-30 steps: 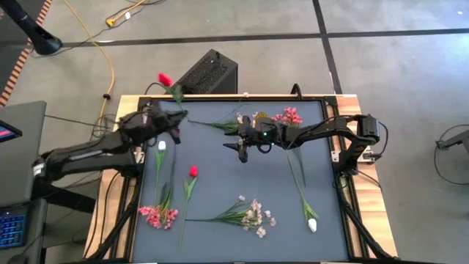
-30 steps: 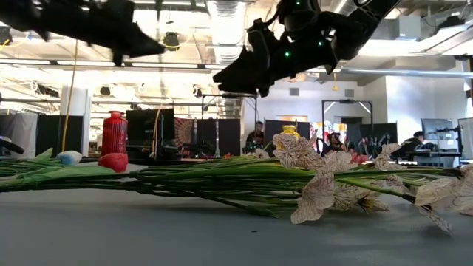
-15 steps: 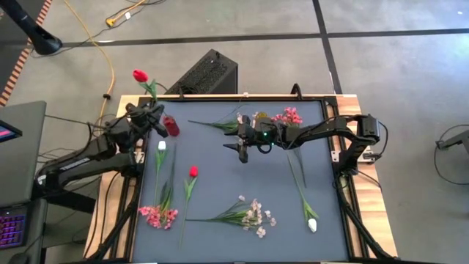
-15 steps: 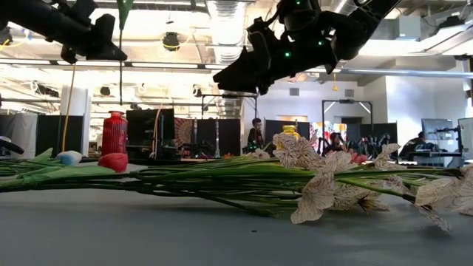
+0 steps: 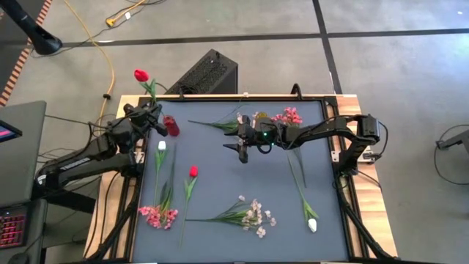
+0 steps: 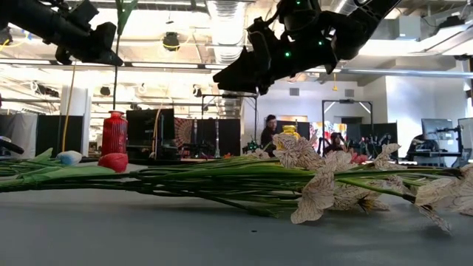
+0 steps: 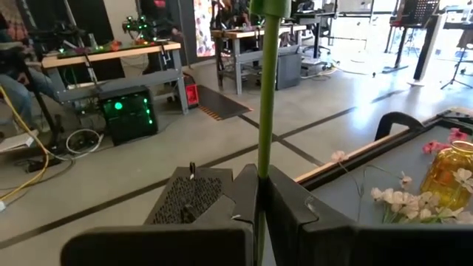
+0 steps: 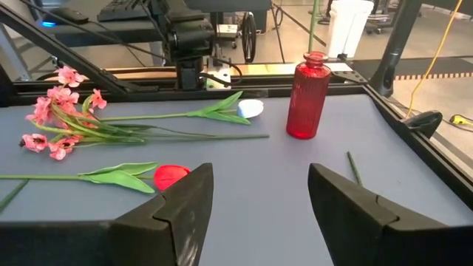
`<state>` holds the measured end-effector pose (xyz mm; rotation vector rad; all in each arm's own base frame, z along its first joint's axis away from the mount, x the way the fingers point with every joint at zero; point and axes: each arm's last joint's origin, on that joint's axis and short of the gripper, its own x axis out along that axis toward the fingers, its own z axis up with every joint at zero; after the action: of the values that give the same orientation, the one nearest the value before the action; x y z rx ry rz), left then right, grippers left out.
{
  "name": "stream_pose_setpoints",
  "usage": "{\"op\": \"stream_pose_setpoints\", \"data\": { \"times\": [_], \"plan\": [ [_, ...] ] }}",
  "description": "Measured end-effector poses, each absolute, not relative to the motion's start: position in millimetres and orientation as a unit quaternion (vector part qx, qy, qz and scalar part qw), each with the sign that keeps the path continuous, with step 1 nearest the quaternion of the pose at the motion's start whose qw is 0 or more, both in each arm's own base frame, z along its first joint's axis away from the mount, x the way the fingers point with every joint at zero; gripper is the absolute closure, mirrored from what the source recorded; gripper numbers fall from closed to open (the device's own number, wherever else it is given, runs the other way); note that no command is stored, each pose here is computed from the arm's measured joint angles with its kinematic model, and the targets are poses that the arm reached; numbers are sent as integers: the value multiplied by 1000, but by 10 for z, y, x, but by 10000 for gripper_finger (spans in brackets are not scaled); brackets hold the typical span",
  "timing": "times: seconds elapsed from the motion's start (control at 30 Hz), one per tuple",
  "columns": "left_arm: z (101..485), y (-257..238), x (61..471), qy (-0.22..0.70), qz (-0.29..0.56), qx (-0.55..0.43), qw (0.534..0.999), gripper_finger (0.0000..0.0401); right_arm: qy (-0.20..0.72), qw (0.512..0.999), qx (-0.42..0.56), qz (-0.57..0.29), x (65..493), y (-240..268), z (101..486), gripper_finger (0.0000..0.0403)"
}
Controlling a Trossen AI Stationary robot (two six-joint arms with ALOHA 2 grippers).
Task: Sort flowers into vase by color
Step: Put the top red flower into the red vase
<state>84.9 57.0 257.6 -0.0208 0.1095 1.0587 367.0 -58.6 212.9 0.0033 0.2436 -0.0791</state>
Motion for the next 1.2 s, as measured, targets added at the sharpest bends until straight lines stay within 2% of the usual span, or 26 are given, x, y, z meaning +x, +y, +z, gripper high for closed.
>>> {"op": "stream_pose_setpoints", "data": {
  "times": [0.7, 1.2],
  "plan": [
    [2491, 641, 832, 58, 517, -14, 854, 401, 122, 992, 2, -40, 3670, -587, 2129, 154],
    [2351, 782, 966, 98, 525, -73, 842, 401, 137, 990, 0, -40, 3661, -591, 2099, 154]
  ]
}}
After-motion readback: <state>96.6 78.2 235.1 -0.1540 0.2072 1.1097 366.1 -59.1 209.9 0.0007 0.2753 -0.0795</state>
